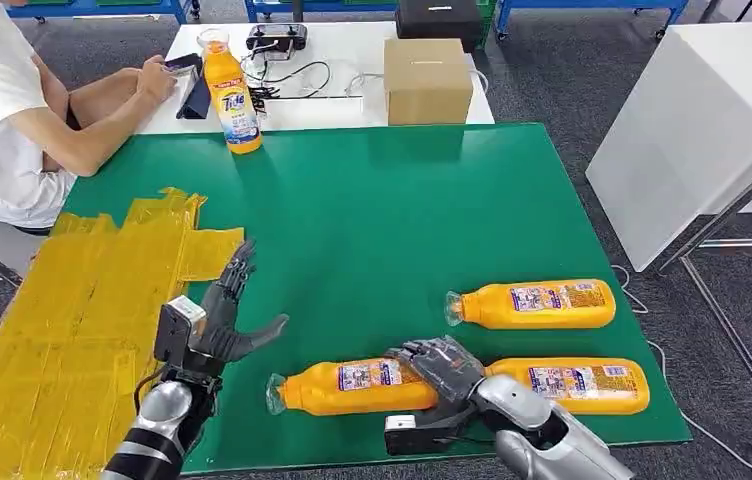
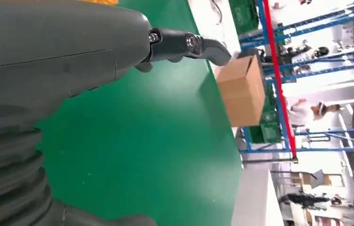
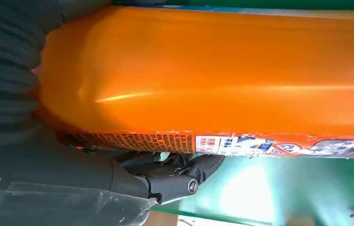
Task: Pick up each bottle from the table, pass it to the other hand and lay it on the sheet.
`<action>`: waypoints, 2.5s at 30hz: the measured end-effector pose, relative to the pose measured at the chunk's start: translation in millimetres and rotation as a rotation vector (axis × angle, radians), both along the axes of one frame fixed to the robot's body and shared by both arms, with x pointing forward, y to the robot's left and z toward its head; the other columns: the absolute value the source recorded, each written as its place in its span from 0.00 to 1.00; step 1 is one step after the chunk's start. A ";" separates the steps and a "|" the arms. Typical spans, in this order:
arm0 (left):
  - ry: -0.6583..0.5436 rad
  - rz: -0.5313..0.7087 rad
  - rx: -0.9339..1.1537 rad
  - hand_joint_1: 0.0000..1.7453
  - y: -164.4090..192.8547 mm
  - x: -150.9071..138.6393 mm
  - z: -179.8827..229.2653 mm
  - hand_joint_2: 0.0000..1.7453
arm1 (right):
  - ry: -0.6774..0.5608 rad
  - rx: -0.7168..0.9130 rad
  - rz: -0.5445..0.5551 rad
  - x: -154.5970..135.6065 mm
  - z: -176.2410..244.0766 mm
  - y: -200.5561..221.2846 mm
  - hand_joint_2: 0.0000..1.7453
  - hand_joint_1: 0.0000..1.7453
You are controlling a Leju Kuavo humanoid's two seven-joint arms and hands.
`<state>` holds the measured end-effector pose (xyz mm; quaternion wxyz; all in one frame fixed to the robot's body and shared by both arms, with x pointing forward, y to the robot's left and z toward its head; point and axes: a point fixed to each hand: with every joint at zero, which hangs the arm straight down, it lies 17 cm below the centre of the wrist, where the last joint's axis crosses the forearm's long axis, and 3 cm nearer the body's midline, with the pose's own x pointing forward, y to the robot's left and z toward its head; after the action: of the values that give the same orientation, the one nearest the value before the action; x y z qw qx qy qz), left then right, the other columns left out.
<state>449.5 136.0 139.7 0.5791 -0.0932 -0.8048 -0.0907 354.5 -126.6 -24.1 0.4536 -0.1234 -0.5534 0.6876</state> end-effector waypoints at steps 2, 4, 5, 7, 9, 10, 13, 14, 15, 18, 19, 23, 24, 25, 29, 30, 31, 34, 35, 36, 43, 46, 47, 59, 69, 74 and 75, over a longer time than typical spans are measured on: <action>-0.001 -0.002 -0.001 0.00 -0.8 -0.1 0.3 1.00 | -0.002 -0.002 0.001 0.9 0.2 0.0 1.00 0.93; -0.002 -0.001 -0.001 0.00 -0.7 -0.1 0.4 1.00 | -0.007 0.000 -0.004 1.8 0.6 -0.3 1.00 1.00; -0.002 -0.002 -0.001 0.00 -0.9 -0.1 0.5 1.00 | -0.014 0.005 -0.009 2.9 1.7 -0.5 1.00 1.00; -0.003 -0.001 -0.002 0.00 -0.6 -0.2 0.6 1.00 | -0.035 0.031 -0.034 5.3 5.7 0.9 1.00 1.00; -0.003 0.000 -0.004 0.00 -0.5 -1.4 0.5 1.00 | -0.047 0.074 -0.078 6.1 9.6 4.7 1.00 1.00; -0.004 0.001 -0.005 0.00 -0.3 -2.2 0.7 1.00 | -0.048 0.089 -0.096 6.3 10.6 6.2 1.00 1.00; -0.005 0.001 -0.006 0.00 -0.1 -4.1 0.9 1.00 | -0.058 0.137 -0.134 7.3 15.9 10.5 1.00 1.00; -0.008 0.002 -0.009 0.00 0.2 -5.7 1.9 1.00 | -0.072 0.177 -0.162 9.0 22.4 13.2 1.00 1.00; -0.011 0.003 -0.013 0.00 0.4 -7.8 3.2 1.00 | -0.080 0.208 -0.186 8.7 26.2 14.1 1.00 1.00; -0.023 0.005 -0.022 0.00 1.2 -12.2 7.9 1.00 | -0.079 0.271 -0.226 4.8 33.1 21.4 1.00 1.00; -0.027 0.005 -0.027 0.00 1.5 -13.4 9.5 1.00 | -0.083 0.304 -0.233 3.4 37.7 24.9 1.00 1.00; -0.044 0.000 -0.074 0.00 2.5 -22.2 17.7 1.00 | -0.130 0.478 -0.291 5.2 71.2 31.7 1.00 1.00; -0.049 -0.002 -0.099 0.00 2.9 -25.3 21.0 1.00 | -0.137 0.514 -0.309 5.6 79.0 32.8 1.00 1.00; -0.056 0.006 -0.139 0.00 5.8 -28.8 26.8 1.00 | -0.146 0.558 -0.333 6.1 88.2 32.0 1.00 1.00; -0.067 0.065 -0.270 0.00 25.0 -31.7 43.2 1.00 | -0.158 0.670 -0.399 9.9 108.3 27.7 1.00 1.00; -0.066 0.083 -0.294 0.00 30.0 -31.2 45.8 1.00 | -0.161 0.696 -0.410 10.2 112.4 26.8 1.00 1.00; -0.066 0.102 -0.321 0.00 36.4 -30.2 48.8 1.00 | -0.168 0.738 -0.426 10.8 118.7 24.9 1.00 1.00; -0.056 0.137 -0.388 0.00 48.3 -28.4 54.8 1.00 | -0.207 0.849 -0.465 12.1 139.9 19.7 1.00 1.00; -0.052 0.142 -0.408 0.00 50.7 -28.3 56.4 1.00 | -0.218 0.873 -0.478 12.7 145.2 17.7 1.00 1.00; -0.046 0.141 -0.425 0.00 51.0 -28.1 57.8 1.00 | -0.226 0.889 -0.490 13.4 149.1 15.4 1.00 1.00; -0.043 0.136 -0.462 0.00 51.5 -28.5 65.3 1.00 | -0.243 0.930 -0.524 13.9 158.3 9.2 1.00 1.00; -0.014 0.119 -0.481 0.00 49.3 -27.3 63.0 1.00 | -0.246 0.936 -0.533 14.0 158.9 7.2 1.00 1.00; -0.004 0.109 -0.488 0.00 47.7 -27.1 62.2 1.00 | -0.247 0.937 -0.534 13.7 158.9 6.9 1.00 1.00; 0.100 -0.245 -0.607 0.00 -20.3 -49.9 73.3 1.00 | -0.283 0.977 -0.502 11.1 170.2 11.0 1.00 1.00; 0.084 -0.356 -0.574 0.00 -53.6 -59.0 89.0 1.00 | -0.283 1.021 -0.432 20.4 184.3 40.4 1.00 1.00; 0.078 -0.383 -0.565 0.00 -61.0 -60.9 93.2 1.00 | -0.253 1.009 -0.411 24.3 177.3 55.5 1.00 1.00; 0.076 -0.389 -0.562 0.00 -62.5 -60.7 94.5 1.00 | -0.244 1.001 -0.402 25.5 174.6 59.7 1.00 1.00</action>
<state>388.8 73.6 234.2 0.5321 -0.4040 -0.7435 0.0295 380.0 -66.9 150.5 0.5119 -0.0749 -0.8267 0.2212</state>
